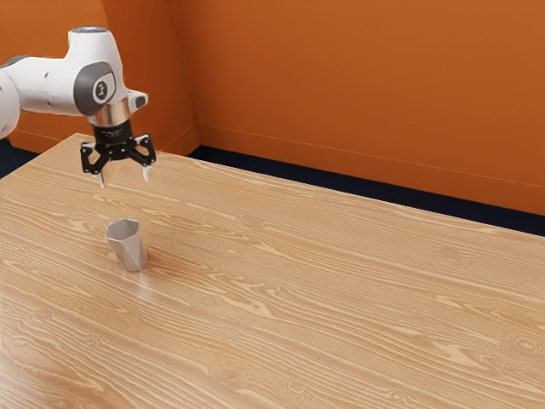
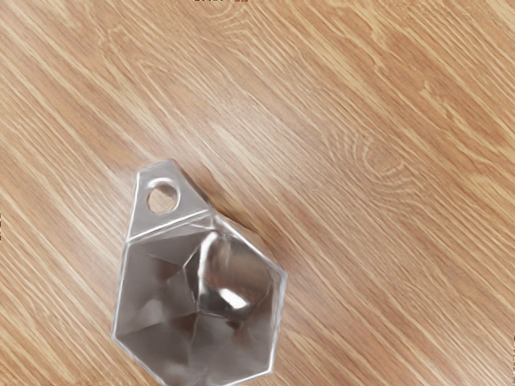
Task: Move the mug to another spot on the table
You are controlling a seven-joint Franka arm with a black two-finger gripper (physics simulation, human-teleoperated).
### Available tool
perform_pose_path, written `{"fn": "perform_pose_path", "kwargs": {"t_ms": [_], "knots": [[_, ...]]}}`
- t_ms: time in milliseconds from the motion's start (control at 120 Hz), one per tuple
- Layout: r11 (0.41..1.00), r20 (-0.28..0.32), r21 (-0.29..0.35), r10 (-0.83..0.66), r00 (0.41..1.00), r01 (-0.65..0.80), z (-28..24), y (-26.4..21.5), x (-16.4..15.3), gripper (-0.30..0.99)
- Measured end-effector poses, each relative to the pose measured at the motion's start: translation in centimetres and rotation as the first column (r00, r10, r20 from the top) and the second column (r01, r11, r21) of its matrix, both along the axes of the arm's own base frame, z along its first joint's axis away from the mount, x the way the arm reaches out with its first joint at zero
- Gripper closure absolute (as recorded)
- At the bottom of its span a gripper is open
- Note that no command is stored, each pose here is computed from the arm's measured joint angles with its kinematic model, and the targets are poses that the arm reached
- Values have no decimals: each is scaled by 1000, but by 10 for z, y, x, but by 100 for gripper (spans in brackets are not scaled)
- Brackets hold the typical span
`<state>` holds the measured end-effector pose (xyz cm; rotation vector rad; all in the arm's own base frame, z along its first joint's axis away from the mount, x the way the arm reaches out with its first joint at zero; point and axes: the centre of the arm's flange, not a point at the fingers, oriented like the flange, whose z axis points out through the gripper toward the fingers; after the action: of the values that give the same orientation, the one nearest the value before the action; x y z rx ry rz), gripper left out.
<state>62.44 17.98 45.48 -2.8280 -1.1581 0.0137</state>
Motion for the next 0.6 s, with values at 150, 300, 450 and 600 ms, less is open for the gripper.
{"fn": "perform_pose_path", "kwargs": {"t_ms": [150, 300, 450, 600], "knots": [[983, 41, -27, 184, 982, -183, -5, 31, -10, 0], [948, 40, -29, 318, 947, -317, -35, 52, -11, 0], [908, 13, -49, 418, 908, -417, -80, 59, -16, 4], [878, 37, -48, 477, 878, -476, -105, 77, -14, 9]]}}
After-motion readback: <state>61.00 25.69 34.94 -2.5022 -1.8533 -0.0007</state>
